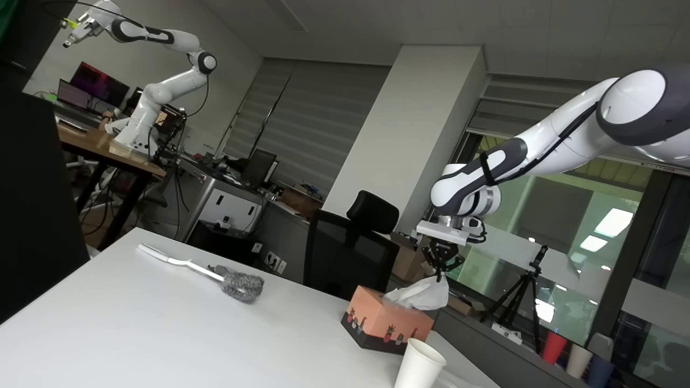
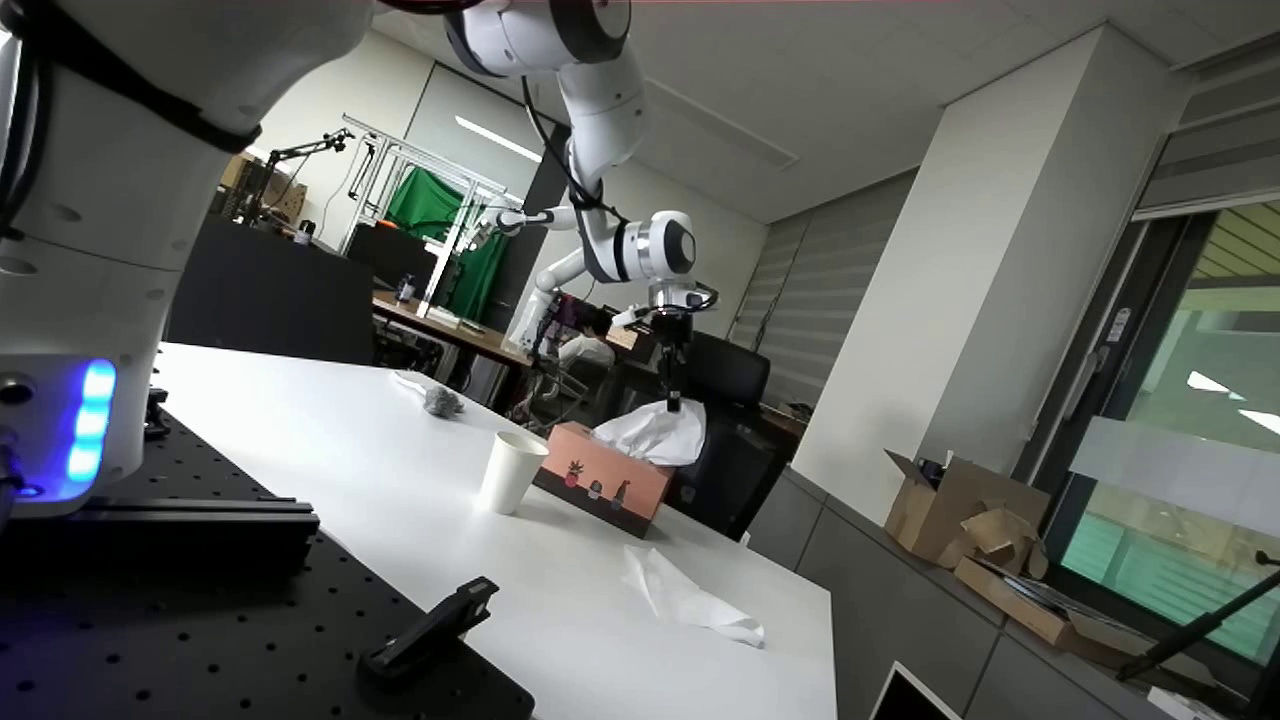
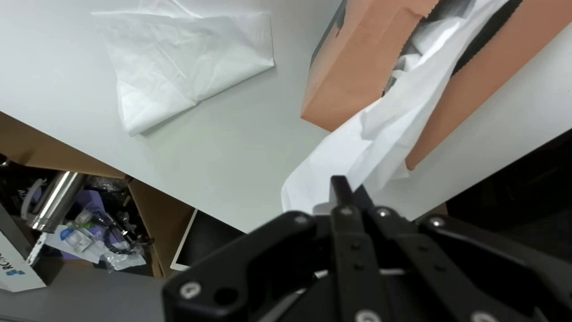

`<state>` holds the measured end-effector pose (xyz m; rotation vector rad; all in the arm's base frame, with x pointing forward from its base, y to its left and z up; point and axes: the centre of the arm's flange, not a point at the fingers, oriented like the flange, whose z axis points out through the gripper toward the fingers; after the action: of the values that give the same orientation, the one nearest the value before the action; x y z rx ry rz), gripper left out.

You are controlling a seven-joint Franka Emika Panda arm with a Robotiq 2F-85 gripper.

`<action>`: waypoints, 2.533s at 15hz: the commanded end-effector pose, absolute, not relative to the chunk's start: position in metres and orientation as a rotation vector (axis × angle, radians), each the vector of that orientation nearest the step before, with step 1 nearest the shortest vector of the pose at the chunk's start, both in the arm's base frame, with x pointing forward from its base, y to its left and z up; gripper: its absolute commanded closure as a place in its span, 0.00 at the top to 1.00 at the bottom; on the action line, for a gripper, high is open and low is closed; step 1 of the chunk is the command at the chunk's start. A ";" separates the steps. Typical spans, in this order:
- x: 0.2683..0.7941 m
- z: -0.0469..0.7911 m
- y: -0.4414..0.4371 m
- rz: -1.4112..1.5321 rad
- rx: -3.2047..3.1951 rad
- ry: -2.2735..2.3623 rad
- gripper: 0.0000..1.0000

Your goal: Remove a tissue from the box

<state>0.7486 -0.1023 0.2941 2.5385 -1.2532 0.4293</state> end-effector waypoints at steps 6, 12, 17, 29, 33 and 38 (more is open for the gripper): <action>0.762 0.421 -0.111 0.576 2.560 -1.186 0.00; 0.731 0.494 -0.142 0.651 2.489 -1.103 0.00; 0.710 0.458 -0.213 0.378 2.537 -0.958 0.00; 0.684 0.300 -0.298 -0.556 2.712 -0.501 0.00; 0.684 0.273 -0.287 -0.799 2.580 -0.429 0.00; 0.699 0.244 -0.270 -0.763 2.465 -0.346 0.00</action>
<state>0.6665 -0.2673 0.2499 2.5320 -0.3713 -0.8013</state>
